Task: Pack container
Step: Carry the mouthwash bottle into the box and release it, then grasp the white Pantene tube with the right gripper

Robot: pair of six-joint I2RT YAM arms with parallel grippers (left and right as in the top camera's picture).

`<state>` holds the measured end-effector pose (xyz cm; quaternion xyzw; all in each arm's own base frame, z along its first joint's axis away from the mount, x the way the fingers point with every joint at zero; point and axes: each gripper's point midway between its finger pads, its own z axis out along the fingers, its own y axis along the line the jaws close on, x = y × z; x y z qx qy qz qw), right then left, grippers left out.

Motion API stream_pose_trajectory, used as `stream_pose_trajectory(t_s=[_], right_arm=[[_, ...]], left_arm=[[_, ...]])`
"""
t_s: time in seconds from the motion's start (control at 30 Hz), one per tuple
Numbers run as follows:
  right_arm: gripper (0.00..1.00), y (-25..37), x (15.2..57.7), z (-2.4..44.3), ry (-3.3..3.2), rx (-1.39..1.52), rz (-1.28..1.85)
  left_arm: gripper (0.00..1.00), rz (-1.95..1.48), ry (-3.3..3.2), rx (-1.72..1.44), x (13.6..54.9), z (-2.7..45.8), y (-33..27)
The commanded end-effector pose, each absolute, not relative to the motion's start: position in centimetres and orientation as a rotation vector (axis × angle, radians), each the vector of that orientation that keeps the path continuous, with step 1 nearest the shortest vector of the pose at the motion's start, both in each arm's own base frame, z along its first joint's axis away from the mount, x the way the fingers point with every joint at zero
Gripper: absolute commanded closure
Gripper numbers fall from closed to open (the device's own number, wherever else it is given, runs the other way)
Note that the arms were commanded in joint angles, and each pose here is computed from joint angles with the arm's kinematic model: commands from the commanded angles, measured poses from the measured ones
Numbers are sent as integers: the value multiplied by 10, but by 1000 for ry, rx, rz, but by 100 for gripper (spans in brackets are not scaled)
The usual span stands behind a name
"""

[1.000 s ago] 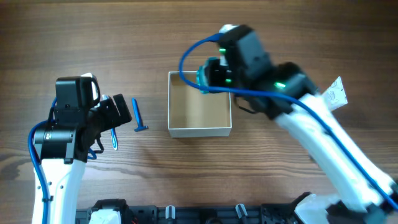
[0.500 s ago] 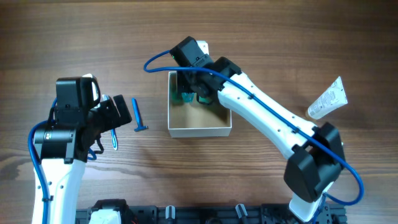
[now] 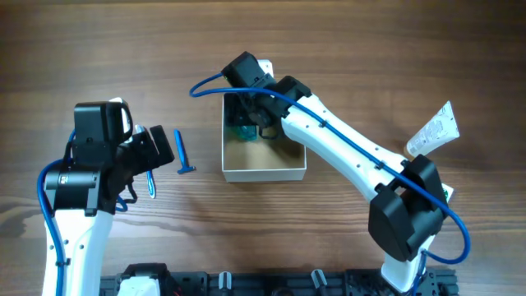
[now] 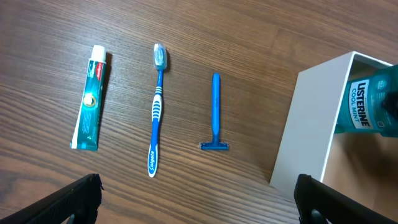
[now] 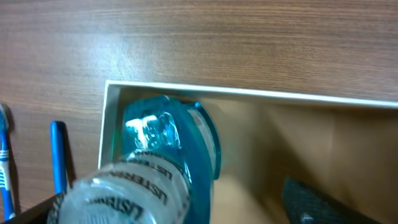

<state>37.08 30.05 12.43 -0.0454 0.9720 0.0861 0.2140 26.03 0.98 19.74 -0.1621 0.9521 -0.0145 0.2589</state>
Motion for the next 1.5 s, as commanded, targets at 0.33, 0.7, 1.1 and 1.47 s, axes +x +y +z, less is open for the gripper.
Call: stream_pose_trajectory(t_s=[0.33,0.7,1.1,1.47], right_arm=[[0,75,336,318,2345,424,19],[0,-84,299,253,2596,513,-195],[14,-90,319,152,2730,504,-199],[95,-90,321,148,2742,505,-198]], left_arm=[[0,-18,2558,-461,263,204,13],[0,-18,2559,-461,263,204,13],[0,-14,2577,-463,259,202,13],[0,-13,2583,-464,257,201,13]])
